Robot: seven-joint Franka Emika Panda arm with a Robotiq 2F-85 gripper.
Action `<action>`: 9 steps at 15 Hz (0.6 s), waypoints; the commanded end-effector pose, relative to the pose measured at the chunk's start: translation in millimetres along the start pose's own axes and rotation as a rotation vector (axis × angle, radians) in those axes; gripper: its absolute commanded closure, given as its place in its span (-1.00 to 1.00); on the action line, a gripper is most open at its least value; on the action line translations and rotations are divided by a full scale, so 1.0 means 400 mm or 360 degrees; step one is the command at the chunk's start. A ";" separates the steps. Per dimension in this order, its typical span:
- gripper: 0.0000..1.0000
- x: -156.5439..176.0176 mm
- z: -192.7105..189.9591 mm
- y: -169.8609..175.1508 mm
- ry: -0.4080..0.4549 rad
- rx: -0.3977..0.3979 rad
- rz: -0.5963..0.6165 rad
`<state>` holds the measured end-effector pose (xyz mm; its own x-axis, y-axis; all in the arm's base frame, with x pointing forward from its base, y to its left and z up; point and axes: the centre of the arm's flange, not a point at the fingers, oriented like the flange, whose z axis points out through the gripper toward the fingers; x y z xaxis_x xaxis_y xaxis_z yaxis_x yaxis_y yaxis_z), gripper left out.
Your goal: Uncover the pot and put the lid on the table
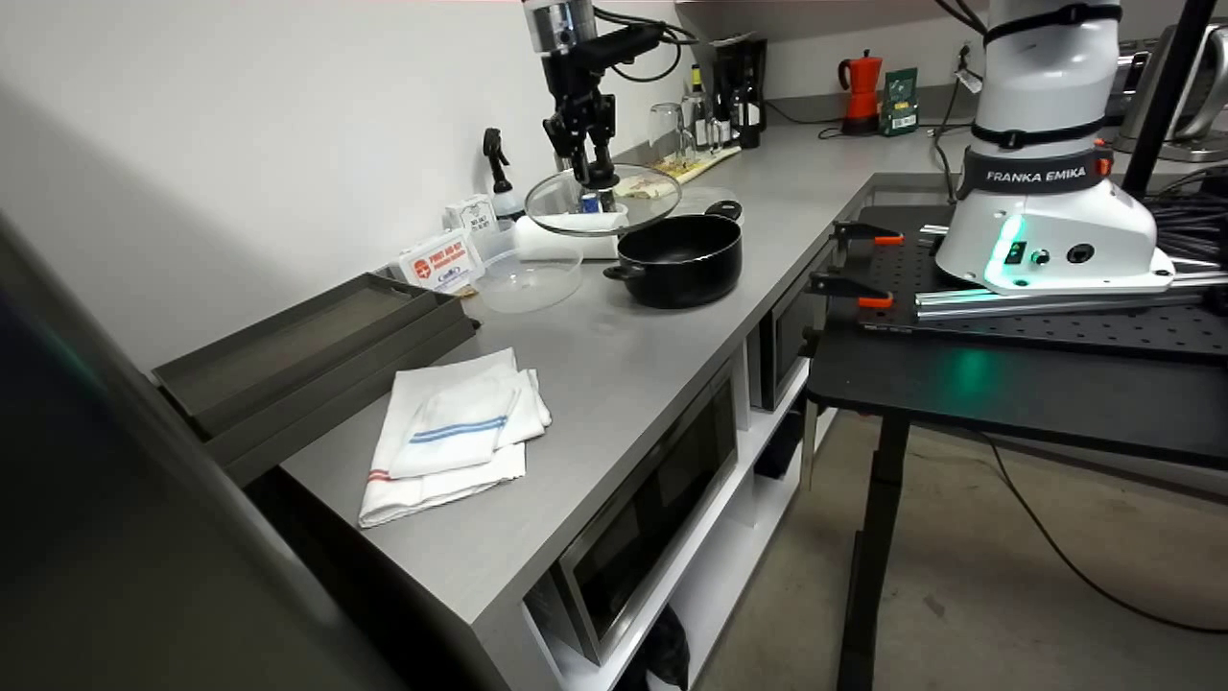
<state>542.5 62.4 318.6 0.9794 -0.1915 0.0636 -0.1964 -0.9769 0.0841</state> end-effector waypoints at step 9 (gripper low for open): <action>0.50 0.046 0.003 -0.273 -0.0023 -0.0055 -0.0261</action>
<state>561.0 141.6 307.7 0.9971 -0.0653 0.0386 -0.0693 -0.9912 0.1130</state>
